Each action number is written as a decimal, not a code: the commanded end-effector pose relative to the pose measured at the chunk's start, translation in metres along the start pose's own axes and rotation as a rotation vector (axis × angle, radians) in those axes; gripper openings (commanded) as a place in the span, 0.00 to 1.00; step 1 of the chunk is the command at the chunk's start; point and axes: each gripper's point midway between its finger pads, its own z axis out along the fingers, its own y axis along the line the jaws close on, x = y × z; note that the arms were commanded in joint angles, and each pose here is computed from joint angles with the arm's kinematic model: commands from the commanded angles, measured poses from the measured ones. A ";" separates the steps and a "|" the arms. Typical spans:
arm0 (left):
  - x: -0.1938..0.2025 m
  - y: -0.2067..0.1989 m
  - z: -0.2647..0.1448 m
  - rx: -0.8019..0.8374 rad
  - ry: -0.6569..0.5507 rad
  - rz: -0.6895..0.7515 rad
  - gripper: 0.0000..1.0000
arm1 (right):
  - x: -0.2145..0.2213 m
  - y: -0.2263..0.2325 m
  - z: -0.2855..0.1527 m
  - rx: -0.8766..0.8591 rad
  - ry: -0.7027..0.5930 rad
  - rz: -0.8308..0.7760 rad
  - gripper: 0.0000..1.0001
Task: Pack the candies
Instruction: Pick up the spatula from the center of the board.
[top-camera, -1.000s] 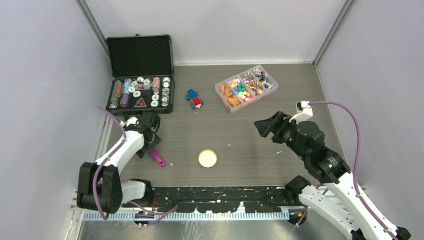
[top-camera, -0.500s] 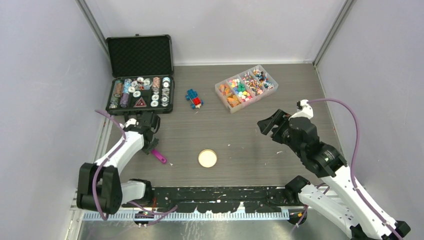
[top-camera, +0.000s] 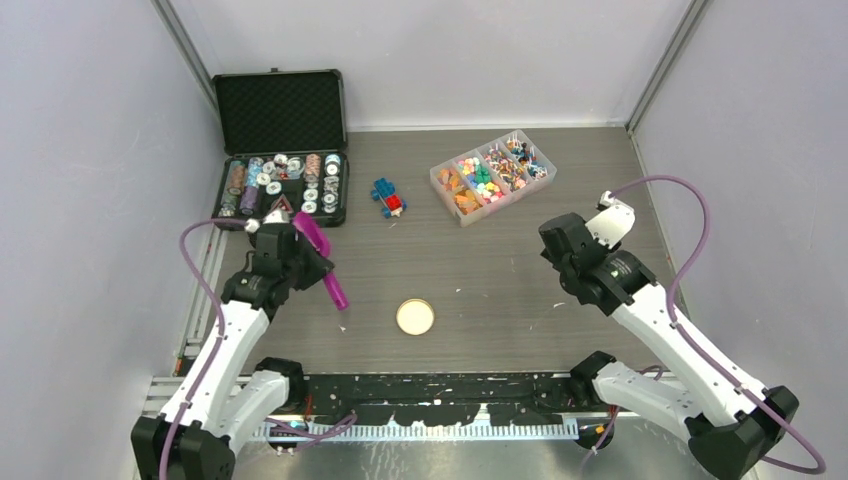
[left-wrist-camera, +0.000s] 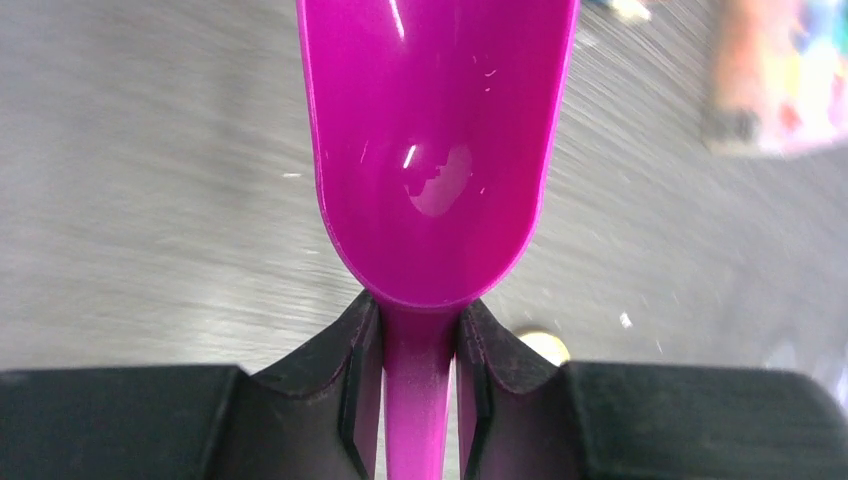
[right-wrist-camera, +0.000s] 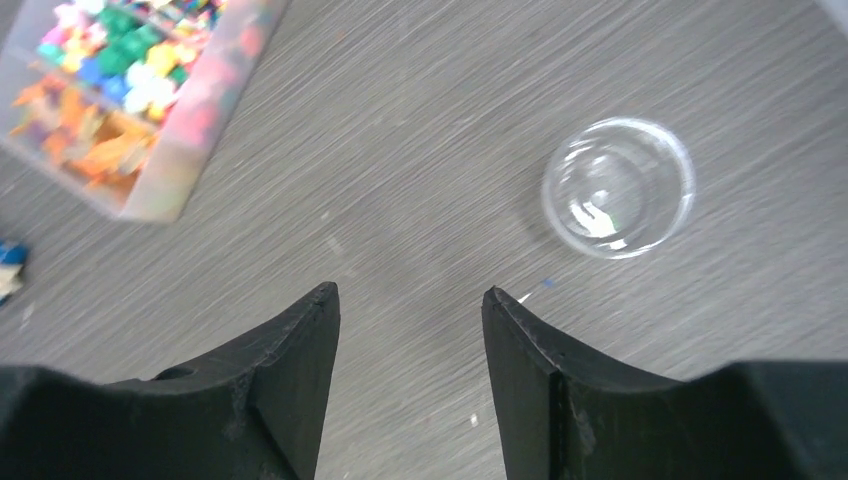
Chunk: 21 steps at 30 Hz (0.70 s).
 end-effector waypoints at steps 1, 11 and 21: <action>0.009 -0.087 -0.031 0.448 0.104 0.265 0.00 | -0.033 -0.030 0.011 0.195 -0.141 0.001 0.58; 0.038 -0.096 -0.041 0.542 0.241 0.427 0.00 | -0.004 -0.082 0.076 0.331 0.064 0.078 0.52; 0.046 -0.098 -0.049 0.526 0.239 0.496 0.00 | 0.037 -0.083 0.118 0.332 0.221 0.070 0.51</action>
